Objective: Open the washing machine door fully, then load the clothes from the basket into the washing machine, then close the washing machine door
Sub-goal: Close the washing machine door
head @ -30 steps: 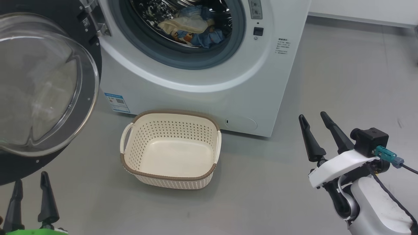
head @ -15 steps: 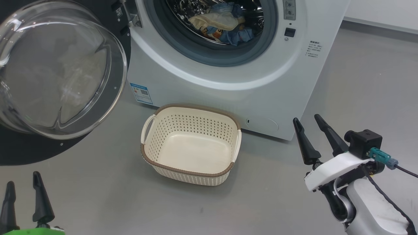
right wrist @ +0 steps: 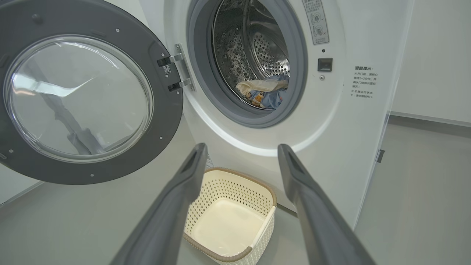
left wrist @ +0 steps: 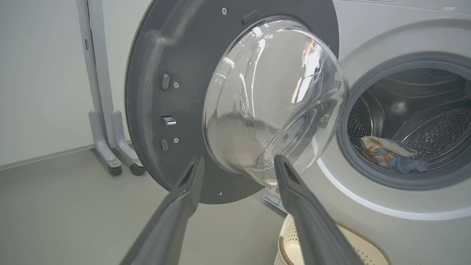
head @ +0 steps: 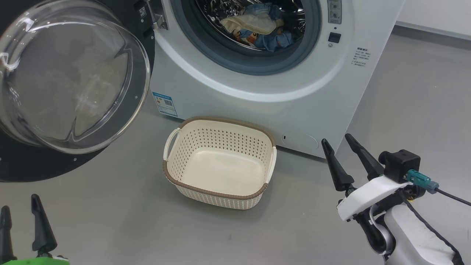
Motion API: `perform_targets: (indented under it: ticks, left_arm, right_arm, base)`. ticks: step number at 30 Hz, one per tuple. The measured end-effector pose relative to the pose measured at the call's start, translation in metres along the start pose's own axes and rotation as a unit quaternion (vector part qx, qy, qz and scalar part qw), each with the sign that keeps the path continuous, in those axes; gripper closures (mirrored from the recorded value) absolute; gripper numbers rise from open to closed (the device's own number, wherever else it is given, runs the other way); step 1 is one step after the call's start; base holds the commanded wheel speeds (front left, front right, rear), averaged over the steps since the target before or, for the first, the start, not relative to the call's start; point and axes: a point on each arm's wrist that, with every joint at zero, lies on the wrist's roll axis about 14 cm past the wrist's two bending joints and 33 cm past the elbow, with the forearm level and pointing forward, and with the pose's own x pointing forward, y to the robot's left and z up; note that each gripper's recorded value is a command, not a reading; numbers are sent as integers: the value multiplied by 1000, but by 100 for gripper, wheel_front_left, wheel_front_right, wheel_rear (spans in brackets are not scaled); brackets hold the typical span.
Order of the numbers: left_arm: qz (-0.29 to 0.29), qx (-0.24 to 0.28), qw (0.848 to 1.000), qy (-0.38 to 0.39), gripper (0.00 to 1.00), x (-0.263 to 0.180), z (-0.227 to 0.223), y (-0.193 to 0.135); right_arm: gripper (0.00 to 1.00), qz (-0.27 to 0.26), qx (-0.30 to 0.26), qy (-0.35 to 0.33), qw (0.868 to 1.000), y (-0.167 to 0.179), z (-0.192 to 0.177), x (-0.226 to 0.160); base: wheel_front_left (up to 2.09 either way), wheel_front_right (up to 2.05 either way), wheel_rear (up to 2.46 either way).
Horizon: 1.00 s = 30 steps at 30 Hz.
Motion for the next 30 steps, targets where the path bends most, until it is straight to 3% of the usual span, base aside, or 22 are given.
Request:
perform_targets:
  ticks: [19, 20, 21, 22, 30]
  left_arm:
    - [5, 6, 1000, -7, 3, 0, 5, 6]
    - [5, 14, 1000, -11, 58, 0, 9, 9]
    - [4, 18, 1000, -14, 90, 1, 11, 10]
    - [3, 21, 1000, -17, 100, 1, 14, 11]
    - [-20, 57, 996, -60, 100, 17, 52, 13]
  right_arm:
    - [0, -4, 3, 2, 1000, -2, 0, -2]
    - [0, -4, 3, 3, 1000, -2, 0, -2]
    - [0, -4, 3, 3, 1000, -2, 0, -2]
    - [0, -4, 3, 3, 1000, -2, 0, -2]
    - [0, -7, 4, 4, 1000, -4, -1, -2]
  base:
    - [0, 0, 0]
    - [0, 0, 0]
    - [0, 0, 0]
    - [0, 0, 0]
    - [0, 0, 0]
